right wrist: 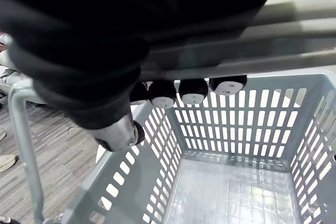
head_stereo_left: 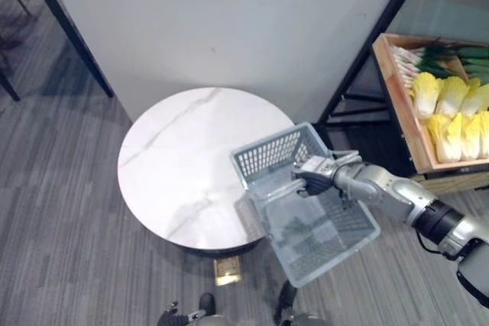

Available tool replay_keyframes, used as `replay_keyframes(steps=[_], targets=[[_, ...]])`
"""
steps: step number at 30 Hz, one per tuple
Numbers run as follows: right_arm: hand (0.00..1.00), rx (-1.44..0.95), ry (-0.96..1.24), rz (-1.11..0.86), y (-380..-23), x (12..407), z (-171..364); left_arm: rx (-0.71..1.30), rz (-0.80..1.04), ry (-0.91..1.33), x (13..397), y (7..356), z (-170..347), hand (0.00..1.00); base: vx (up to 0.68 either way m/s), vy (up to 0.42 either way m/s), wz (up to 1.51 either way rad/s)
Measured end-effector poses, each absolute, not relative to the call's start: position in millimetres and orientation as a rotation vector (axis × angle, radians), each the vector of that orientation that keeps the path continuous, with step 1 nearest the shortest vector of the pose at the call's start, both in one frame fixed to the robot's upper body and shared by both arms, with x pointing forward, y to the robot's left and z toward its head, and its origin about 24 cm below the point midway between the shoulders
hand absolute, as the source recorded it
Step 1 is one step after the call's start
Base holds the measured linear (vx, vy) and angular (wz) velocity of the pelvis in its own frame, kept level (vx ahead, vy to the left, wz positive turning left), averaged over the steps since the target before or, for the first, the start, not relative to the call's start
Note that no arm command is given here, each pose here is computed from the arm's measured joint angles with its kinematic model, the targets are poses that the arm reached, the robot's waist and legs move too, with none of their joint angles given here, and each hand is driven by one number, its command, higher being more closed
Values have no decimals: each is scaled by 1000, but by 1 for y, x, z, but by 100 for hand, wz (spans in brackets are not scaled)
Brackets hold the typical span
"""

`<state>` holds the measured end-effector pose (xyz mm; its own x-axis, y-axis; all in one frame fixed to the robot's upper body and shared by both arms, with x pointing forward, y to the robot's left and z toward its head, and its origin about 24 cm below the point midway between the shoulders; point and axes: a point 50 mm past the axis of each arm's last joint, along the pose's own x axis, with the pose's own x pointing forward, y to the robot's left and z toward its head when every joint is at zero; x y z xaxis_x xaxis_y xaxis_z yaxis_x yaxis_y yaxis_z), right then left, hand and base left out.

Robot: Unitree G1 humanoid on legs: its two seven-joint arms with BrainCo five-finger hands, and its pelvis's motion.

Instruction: Pick vegetable in the basket

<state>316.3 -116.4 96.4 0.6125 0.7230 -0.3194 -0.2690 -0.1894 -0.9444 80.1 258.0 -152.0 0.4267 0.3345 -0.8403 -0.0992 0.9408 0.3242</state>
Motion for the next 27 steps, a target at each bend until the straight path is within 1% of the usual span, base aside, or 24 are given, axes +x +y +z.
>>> replay_keyframes(steps=[5,6,8,10,11,13,16,20,24,27], targets=[[100,-1477,-236,955,-143,297,57,228,248,1122,72,249,-156,0,48,8,-4],[100,-1465,-217,950,-146,294,53,228,247,1124,71,249,-156,0,0,0,0],[100,-1411,-137,896,-167,282,40,226,245,1120,72,248,-156,0,-48,44,-3],[100,-1408,-134,856,-177,279,44,227,239,1114,74,247,-156,0,-129,78,-16],[100,-1424,-151,807,-188,277,54,242,229,1103,78,249,-154,0,-191,107,-41],[100,-1435,-168,755,-196,276,62,260,225,1090,80,254,-152,0,-252,160,-113],[100,-1460,-218,753,-190,277,69,254,234,1117,75,255,-154,0,-195,137,-161],[100,-1479,-274,730,-185,286,76,274,212,1145,65,255,-156,0,-154,70,-218],[100,-1520,-337,757,-171,283,77,269,209,1153,65,254,-156,0,-69,-211,-152],[100,-1549,-365,759,-169,281,81,234,223,1150,69,249,-158,0,-67,-344,-124]])
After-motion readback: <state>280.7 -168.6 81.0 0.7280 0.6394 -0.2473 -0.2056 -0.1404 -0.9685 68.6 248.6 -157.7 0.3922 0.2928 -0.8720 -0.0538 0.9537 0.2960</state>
